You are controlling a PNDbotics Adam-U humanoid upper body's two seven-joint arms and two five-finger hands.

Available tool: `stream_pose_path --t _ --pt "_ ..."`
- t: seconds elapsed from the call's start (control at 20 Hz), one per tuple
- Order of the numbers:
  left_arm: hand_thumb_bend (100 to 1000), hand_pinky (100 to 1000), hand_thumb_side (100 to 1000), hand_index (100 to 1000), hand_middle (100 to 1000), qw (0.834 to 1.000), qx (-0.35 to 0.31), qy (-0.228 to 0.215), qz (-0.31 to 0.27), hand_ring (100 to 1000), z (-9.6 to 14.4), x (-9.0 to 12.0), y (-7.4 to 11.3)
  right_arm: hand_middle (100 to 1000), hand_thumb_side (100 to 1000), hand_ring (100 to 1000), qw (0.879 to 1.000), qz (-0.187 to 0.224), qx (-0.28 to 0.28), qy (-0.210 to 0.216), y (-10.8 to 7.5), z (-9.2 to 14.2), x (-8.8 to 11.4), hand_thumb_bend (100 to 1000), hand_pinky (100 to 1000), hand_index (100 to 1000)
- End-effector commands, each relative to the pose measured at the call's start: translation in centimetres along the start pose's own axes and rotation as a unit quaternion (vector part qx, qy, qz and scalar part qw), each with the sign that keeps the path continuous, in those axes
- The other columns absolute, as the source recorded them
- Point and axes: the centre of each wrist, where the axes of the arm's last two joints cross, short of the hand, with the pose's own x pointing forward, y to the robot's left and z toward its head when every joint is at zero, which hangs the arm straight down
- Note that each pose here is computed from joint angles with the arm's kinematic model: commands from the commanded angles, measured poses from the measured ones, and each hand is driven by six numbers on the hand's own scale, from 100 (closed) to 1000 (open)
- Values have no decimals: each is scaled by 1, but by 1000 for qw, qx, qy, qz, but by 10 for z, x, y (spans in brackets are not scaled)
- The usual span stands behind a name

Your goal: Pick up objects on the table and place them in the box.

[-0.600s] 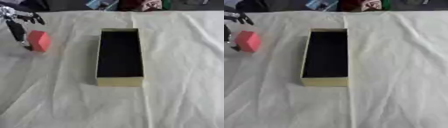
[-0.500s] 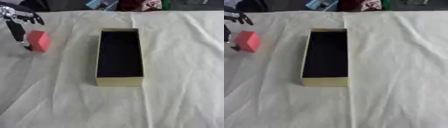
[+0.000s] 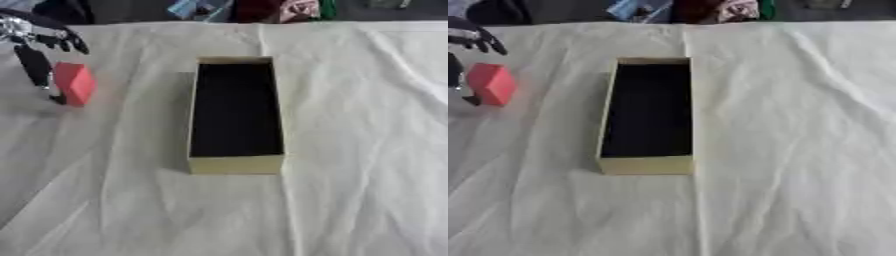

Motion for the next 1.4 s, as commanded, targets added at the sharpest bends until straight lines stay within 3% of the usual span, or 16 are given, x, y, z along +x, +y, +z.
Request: stream_pose_path --t 0.05,1.05,1.4 --pt "730 916 100 917 903 1000 19 15 4 911 11 -5 14 875 453 864 1000 17 -10 -14 -9 -4 4 100 874 847" --pt "733 912 100 911 899 998 7 61 -3 911 7 -13 10 874 457 864 1000 19 -9 -14 -7 -4 5 100 875 847" --pt "615 871 100 867 844 997 19 71 2 871 11 -11 16 874 458 865 1000 19 -8 -13 -7 -3 4 100 875 847"
